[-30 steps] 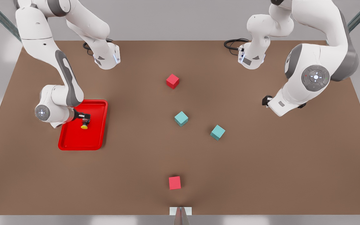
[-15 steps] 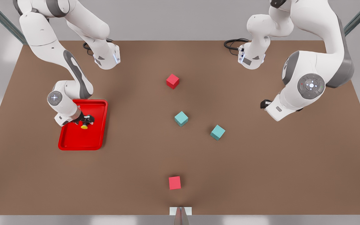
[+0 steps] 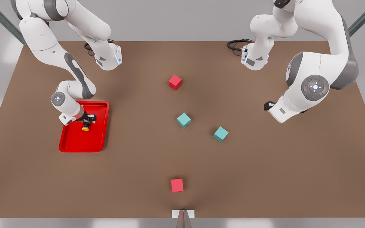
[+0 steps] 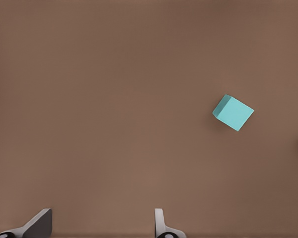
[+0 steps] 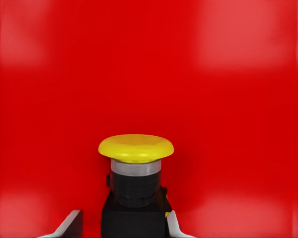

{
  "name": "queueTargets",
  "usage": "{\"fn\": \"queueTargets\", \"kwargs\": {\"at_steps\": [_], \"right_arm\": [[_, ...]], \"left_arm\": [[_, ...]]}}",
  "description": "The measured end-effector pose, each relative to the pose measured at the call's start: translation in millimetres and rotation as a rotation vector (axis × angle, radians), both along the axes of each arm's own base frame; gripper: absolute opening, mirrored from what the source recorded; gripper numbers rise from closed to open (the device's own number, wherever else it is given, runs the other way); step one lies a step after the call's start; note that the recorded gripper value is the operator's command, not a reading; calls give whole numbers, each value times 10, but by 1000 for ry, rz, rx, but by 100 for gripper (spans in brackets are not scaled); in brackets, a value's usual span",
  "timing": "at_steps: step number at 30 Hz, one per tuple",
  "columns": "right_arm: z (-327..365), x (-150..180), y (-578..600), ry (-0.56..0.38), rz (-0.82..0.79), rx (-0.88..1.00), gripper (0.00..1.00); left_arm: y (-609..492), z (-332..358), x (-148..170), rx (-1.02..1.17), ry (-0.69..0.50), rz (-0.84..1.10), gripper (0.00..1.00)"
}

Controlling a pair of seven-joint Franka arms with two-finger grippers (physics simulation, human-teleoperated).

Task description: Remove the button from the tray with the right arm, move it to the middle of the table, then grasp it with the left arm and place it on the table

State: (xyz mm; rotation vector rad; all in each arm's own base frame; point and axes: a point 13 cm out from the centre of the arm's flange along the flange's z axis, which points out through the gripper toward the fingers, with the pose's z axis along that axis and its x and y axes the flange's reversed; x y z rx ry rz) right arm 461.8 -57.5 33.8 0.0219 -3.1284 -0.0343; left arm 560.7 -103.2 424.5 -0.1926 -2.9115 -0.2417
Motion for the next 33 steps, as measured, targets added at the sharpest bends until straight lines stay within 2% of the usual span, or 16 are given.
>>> {"fn": "queueTargets", "kwargs": {"at_steps": [7,9,10,14,16,18,24,27,30,33], "right_arm": [[54,61,12,-6,13,1,37],[199,173,73,-27,36,-5,37],[421,373,104,-63,52,-17,37],[1681,1534,682,-202,116,-1,38],[1937,1870,1240,-198,157,57,38],[2023,2035,1843,-168,202,109,38],[1801,2137,3818,-48,279,236,39],[1630,2098,4851,-38,275,271,40],[1286,1799,5778,-14,240,307,40],[1025,1579,6124,17,162,316,41]], "left_arm": [[0,7,-3,1,-1,0,100],[-12,7,-6,1,-1,-2,100],[-21,7,-7,1,-1,-4,100],[-32,7,-10,2,-1,-6,100],[-33,8,-9,2,-1,-6,100],[-45,7,-12,2,-1,-8,100],[-43,8,-8,9,-3,-11,100],[-35,4,0,12,-5,-11,100],[-32,-1,5,13,-5,-11,100],[-34,-25,19,14,-5,-12,100]]}}
